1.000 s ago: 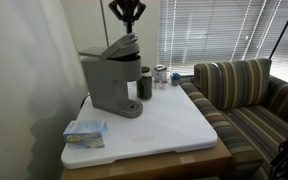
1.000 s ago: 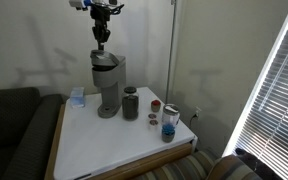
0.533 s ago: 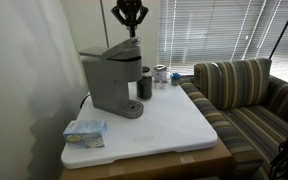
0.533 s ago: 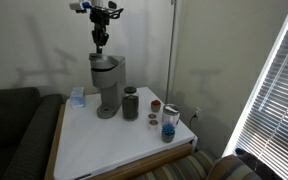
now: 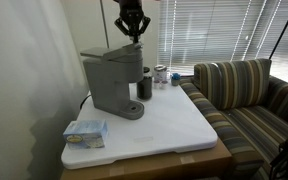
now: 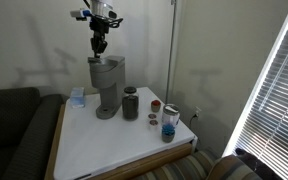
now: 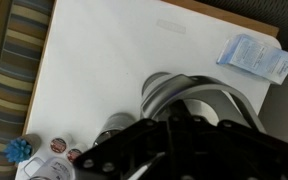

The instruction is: Close the coffeemaker

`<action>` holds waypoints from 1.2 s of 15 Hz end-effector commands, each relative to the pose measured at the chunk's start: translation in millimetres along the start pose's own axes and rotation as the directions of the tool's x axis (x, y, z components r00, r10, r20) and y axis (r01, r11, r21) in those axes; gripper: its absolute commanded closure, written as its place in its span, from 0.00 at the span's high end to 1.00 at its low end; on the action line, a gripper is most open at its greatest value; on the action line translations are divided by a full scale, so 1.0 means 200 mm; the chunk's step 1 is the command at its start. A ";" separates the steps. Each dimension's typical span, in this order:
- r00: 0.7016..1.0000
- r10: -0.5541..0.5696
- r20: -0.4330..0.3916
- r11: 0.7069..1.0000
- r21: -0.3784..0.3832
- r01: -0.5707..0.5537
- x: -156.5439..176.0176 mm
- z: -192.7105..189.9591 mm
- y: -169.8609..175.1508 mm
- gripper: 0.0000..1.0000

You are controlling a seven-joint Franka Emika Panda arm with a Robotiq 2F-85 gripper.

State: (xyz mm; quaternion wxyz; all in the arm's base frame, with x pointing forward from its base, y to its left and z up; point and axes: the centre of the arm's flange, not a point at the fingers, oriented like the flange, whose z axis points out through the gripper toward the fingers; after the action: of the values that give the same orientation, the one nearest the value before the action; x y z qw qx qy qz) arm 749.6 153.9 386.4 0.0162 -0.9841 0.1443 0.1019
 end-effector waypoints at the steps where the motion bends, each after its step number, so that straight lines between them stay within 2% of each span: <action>1: 0.997 0.010 0.081 1.000 -0.002 -0.010 0.28 -0.04 -0.10 0.00; 14: 1.000 -0.003 -0.020 1.000 0.012 0.004 0.15 -0.30 -0.12 0.00; 18: 0.999 0.050 -0.016 0.999 -0.009 -0.050 0.05 -0.37 -0.09 0.00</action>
State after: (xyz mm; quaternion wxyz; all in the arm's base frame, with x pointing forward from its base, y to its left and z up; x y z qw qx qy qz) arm 743.0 158.3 428.4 0.0256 -0.9853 0.1481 0.0817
